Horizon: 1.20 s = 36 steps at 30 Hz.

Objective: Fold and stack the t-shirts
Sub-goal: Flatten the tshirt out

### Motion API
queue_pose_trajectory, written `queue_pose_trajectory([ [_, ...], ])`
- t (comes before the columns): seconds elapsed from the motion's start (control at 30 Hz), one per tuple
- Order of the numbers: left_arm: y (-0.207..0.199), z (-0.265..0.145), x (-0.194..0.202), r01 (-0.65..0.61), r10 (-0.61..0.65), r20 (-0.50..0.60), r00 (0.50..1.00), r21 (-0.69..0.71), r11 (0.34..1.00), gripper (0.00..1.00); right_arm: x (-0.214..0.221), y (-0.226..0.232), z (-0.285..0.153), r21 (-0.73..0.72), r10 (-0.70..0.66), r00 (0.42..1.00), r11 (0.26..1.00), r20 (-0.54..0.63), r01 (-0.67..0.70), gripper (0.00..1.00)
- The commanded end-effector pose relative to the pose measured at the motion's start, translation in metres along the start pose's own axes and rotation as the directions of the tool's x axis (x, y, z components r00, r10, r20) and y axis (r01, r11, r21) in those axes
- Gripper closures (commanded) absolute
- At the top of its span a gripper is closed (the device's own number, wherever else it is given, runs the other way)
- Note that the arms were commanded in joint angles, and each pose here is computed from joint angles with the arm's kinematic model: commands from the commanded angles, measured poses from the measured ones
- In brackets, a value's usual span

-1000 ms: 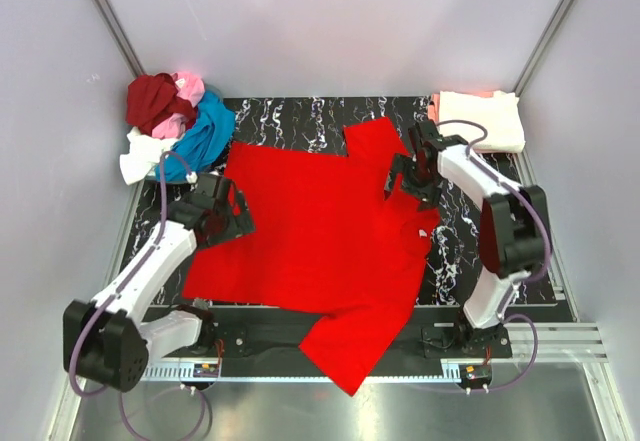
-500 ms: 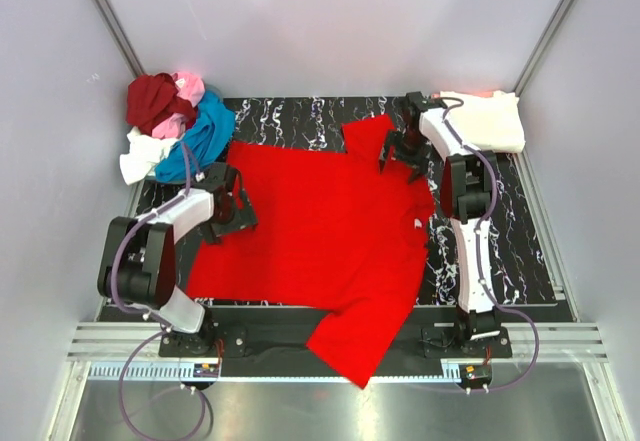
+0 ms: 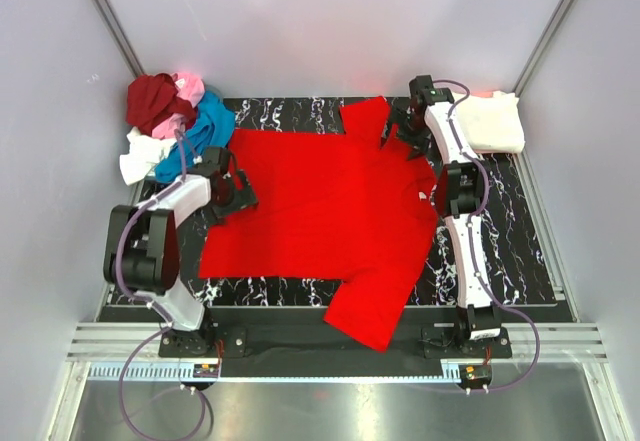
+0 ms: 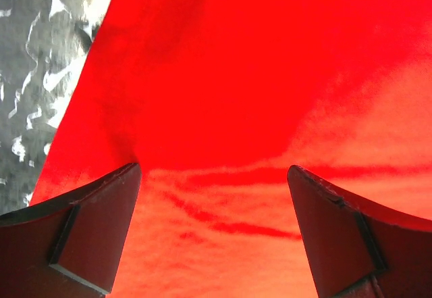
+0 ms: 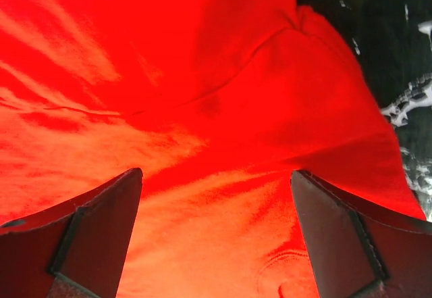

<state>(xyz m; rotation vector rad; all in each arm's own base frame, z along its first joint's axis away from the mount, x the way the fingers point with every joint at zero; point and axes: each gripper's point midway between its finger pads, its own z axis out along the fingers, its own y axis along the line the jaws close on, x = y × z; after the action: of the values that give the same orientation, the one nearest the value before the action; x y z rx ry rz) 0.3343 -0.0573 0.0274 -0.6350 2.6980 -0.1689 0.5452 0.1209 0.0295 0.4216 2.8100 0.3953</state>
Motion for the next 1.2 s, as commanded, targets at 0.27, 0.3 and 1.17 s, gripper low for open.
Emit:
queue_pose_trajectory([
  [0.27, 0.029, -0.122, 0.011, 0.053, -0.067, 0.250, 0.966, 0.062, 0.997, 0.01, -0.014, 0.009, -0.163, 0.050, -0.055, 0.968, 0.998, 0.245, 0.044, 0.00],
  [0.3, 0.034, -0.122, 0.017, 0.066, -0.079, 0.244, 0.966, 0.058, 0.996, 0.01, -0.001, 0.002, -0.164, 0.066, -0.047, 0.977, 0.997, 0.210, 0.034, 0.00],
  [1.17, 0.097, -0.066, 0.086, 0.510, -0.503, 0.152, 0.851, -0.007, 0.860, 0.23, 0.334, -0.002, -0.212, -0.257, -0.018, 0.998, 0.966, 0.064, 0.034, 0.00],
])
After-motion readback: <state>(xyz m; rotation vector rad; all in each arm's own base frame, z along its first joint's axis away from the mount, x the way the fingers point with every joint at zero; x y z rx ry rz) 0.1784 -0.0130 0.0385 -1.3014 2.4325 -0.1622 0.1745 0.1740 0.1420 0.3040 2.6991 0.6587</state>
